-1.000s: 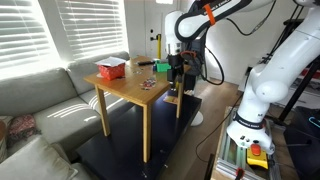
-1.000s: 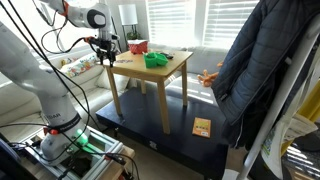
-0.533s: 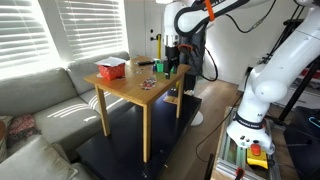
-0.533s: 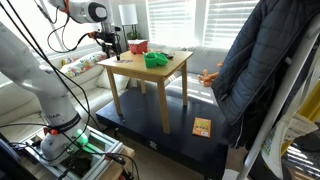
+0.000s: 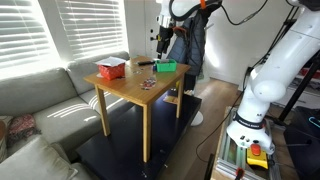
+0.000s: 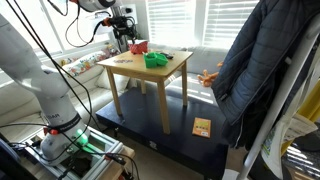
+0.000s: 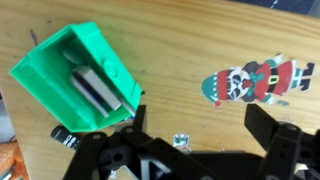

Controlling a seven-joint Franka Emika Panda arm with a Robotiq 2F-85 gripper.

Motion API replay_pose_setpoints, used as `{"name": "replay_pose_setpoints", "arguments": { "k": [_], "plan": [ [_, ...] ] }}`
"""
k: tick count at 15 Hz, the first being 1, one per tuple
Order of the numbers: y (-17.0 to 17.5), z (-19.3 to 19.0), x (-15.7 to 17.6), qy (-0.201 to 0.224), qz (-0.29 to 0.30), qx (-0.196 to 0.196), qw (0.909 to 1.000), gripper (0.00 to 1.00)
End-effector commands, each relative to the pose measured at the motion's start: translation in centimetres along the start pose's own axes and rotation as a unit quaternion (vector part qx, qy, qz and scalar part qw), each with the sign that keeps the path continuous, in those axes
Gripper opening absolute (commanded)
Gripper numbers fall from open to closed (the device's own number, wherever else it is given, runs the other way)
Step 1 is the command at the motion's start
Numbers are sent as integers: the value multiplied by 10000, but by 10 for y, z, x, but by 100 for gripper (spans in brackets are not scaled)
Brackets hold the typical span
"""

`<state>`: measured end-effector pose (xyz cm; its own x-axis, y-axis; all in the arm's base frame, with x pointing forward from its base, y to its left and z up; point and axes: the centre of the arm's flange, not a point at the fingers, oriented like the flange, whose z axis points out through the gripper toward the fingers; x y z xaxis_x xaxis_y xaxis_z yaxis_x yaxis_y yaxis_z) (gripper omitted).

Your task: Put the remote in the green bowl

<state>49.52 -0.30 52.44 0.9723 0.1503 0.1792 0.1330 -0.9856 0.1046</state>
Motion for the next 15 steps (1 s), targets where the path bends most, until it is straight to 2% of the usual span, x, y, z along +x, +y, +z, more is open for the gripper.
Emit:
{"name": "replay_pose_setpoints", "arguments": {
  "k": [1,3,4,5,7,12,15],
  "plan": [
    [52,-9,49,318,-539,-136,9979,100],
    [78,-6,66,432,-665,-85,9968,100],
    [86,-5,71,366,-510,88,9980,100],
    [67,-6,41,381,-469,-97,9981,100],
    [81,1,53,383,-452,-53,9982,100],
    [81,4,60,385,-458,-39,9982,100],
    [108,10,77,741,-529,304,9954,100]
  ]
}}
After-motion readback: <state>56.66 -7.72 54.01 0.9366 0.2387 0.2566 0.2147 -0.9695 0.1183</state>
